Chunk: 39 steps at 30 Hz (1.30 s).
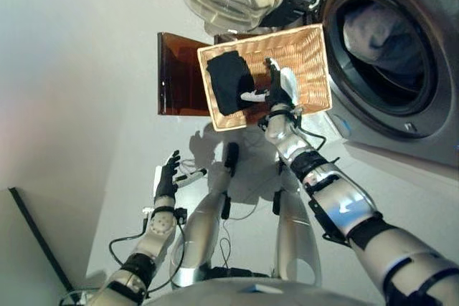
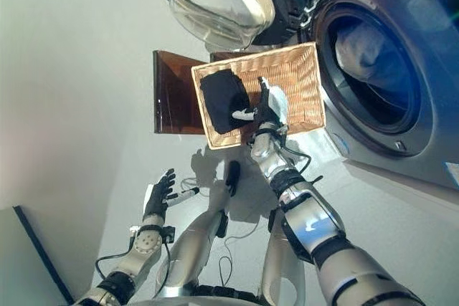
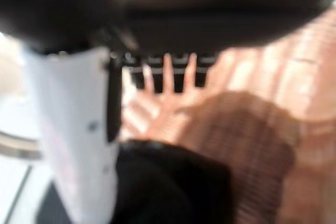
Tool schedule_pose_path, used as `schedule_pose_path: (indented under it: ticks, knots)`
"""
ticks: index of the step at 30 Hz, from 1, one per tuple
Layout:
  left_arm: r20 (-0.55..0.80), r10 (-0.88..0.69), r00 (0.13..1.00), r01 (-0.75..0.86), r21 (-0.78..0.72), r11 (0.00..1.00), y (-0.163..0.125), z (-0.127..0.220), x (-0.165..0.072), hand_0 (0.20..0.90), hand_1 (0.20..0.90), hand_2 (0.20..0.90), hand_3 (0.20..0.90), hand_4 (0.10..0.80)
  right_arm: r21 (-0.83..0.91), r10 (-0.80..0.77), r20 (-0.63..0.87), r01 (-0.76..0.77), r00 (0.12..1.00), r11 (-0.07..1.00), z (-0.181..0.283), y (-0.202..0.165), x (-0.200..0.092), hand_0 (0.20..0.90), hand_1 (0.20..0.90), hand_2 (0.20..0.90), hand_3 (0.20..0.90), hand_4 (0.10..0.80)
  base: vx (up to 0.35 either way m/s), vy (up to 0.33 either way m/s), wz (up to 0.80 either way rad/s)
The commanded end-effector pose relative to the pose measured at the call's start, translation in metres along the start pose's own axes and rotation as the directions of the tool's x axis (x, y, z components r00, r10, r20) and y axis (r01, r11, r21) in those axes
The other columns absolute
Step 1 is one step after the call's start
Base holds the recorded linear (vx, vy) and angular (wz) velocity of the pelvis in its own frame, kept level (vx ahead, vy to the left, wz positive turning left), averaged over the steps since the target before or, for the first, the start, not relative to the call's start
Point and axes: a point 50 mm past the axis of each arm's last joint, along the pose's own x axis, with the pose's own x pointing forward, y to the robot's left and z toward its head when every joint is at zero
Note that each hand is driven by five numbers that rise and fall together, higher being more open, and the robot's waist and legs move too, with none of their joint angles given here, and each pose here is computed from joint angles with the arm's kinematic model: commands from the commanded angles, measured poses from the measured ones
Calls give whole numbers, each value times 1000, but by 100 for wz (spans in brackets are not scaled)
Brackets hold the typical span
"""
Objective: Pick up the clothes and place them into the washing machine
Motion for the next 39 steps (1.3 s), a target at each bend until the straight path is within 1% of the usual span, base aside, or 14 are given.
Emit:
schedule_pose_path:
  ticks: [1, 4, 8, 15, 22, 28, 39]
  knots:
    - [172, 98, 980, -92, -41, 995, 27, 34, 11, 900, 900, 900, 900, 800, 66, -23, 220, 9, 975, 998, 72, 1, 7, 900, 900, 900, 900, 800, 0, 0, 0]
    - [224, 93, 970, -80, -68, 994, 28, 46, 10, 900, 900, 900, 900, 800, 53, -36, 192, 26, 981, 998, 71, -4, 13, 900, 900, 900, 900, 800, -23, 7, 3]
    - [261, 87, 962, -68, -80, 994, 28, 55, 9, 900, 900, 900, 900, 800, 54, -45, 194, 35, 980, 998, 74, -8, 16, 900, 900, 900, 900, 800, -21, 4, 4]
    - [249, 65, 966, -50, -65, 997, 21, 53, 9, 900, 900, 900, 900, 800, 24, -25, 222, 20, 975, 1000, 88, -4, 16, 900, 900, 900, 900, 800, -16, 3, 5]
    - [259, 81, 963, -63, -76, 995, 24, 57, 12, 900, 900, 900, 900, 800, 5, -15, 244, 14, 970, 1000, 100, -4, 17, 900, 900, 900, 900, 800, -10, -5, 8]
    - [282, 80, 956, -58, -85, 995, 25, 64, 13, 900, 900, 900, 900, 800, 11, -17, 239, 15, 971, 1000, 102, -7, 18, 900, 900, 900, 900, 800, 0, -12, 14]
    - [293, 73, 953, -49, -89, 995, 22, 69, 14, 900, 900, 900, 900, 800, 13, 14, 225, -18, 974, 1000, 102, 1, 16, 900, 900, 900, 900, 800, 11, -1, 7]
